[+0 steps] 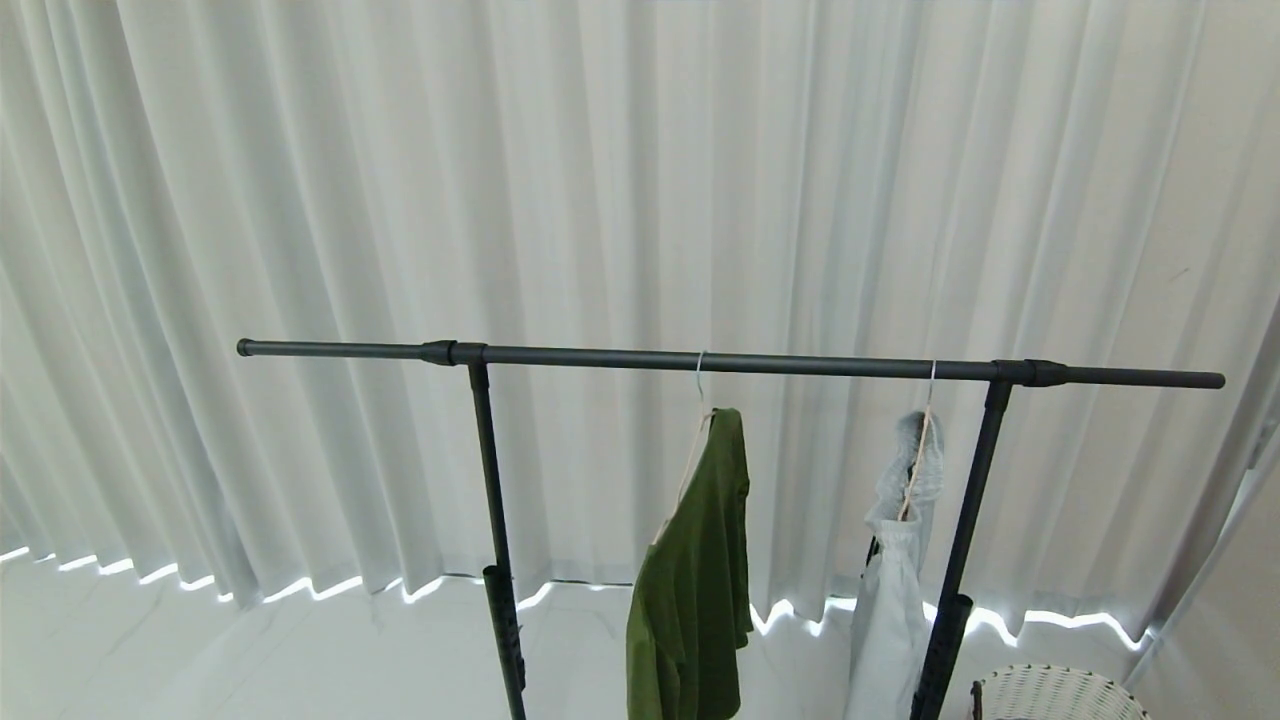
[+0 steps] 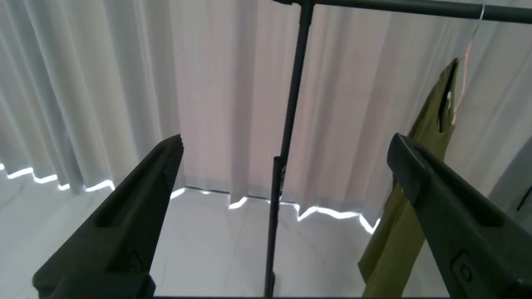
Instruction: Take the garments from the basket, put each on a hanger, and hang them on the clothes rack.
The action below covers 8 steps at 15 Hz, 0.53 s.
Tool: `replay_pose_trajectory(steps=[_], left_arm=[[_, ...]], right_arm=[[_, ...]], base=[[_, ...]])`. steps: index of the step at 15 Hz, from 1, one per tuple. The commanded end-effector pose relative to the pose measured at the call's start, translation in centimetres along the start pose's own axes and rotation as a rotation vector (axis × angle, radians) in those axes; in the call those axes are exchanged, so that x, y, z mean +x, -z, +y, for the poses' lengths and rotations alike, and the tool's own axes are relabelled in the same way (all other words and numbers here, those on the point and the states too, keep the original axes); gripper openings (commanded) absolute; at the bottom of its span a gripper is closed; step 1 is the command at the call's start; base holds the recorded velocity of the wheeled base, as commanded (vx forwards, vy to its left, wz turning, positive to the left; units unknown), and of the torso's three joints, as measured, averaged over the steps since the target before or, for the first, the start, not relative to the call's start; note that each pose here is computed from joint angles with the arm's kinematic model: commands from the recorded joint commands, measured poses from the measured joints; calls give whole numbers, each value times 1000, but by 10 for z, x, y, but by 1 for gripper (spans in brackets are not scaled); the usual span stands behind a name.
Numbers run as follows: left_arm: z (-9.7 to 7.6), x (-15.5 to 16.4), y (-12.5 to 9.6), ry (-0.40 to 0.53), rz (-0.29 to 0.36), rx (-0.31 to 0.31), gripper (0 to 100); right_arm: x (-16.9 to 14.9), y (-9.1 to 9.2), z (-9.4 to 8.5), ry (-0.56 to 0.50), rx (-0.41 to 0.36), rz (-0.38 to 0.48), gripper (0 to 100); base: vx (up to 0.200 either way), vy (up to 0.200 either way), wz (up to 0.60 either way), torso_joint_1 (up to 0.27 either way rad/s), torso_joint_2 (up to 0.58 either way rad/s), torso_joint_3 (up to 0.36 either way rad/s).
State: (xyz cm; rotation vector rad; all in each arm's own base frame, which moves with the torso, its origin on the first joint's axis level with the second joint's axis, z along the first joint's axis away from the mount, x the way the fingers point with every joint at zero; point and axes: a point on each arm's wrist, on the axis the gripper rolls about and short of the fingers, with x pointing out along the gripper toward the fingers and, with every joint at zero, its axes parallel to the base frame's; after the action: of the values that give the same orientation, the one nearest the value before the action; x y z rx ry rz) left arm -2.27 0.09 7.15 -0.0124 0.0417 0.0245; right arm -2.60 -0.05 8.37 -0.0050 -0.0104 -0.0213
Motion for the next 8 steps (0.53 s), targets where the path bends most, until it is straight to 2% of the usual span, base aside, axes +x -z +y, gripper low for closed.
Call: replay_pose_trajectory(steps=[1, 8], left_arm=[[0, 0, 0, 0, -2, -1, 100], [0, 0, 0, 0, -2, -1, 100]], right_arm=[[3, 9, 0, -12, -1, 15, 100], [3, 8, 0, -12, 29, 12, 100]], base=[[0, 0, 0, 0, 0, 0], [0, 0, 0, 0, 0, 0]])
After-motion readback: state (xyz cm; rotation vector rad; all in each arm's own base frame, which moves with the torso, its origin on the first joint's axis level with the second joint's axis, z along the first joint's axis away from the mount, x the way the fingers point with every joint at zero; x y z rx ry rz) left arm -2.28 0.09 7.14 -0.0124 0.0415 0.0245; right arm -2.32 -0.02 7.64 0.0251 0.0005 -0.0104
